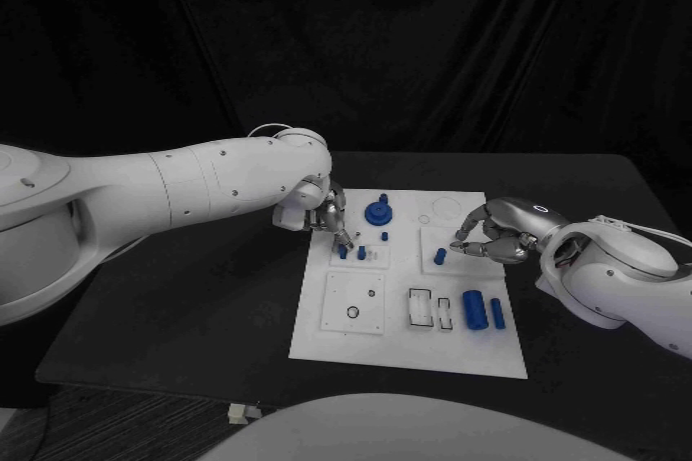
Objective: Assemble the parts on the task board
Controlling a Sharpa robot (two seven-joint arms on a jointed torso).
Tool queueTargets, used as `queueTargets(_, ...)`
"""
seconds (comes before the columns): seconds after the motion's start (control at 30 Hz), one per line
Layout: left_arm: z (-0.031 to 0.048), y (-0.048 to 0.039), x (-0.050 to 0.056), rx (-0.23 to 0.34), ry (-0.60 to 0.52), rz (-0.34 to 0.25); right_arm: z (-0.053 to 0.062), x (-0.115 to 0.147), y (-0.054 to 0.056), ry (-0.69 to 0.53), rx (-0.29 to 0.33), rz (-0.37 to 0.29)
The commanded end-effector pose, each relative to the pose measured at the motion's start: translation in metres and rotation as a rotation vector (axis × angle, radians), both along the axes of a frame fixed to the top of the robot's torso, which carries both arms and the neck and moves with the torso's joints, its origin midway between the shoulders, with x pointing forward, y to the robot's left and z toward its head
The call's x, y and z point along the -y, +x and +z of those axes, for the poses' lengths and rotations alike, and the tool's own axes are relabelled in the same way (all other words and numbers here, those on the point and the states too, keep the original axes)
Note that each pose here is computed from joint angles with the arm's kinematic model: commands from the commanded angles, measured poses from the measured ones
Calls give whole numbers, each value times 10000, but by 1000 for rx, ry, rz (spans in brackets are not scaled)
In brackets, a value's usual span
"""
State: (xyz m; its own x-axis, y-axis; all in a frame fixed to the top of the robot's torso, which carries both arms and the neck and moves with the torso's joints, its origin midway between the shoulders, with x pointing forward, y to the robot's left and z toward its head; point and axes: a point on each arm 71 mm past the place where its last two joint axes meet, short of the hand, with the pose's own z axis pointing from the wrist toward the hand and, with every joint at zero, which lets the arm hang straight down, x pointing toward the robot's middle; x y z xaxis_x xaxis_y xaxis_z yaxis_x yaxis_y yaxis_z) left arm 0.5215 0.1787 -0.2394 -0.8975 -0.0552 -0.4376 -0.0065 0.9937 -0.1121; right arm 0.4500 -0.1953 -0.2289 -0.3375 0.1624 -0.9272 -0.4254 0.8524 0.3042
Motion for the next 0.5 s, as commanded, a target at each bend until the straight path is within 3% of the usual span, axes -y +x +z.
queueTargets(0.03,-22,-7,29,2,-28,-2,-16,0,-4,-9,-9,-11)
queueTargets(0.5,-32,-5,48,19,-49,5,-25,-3,0,-18,-18,-16)
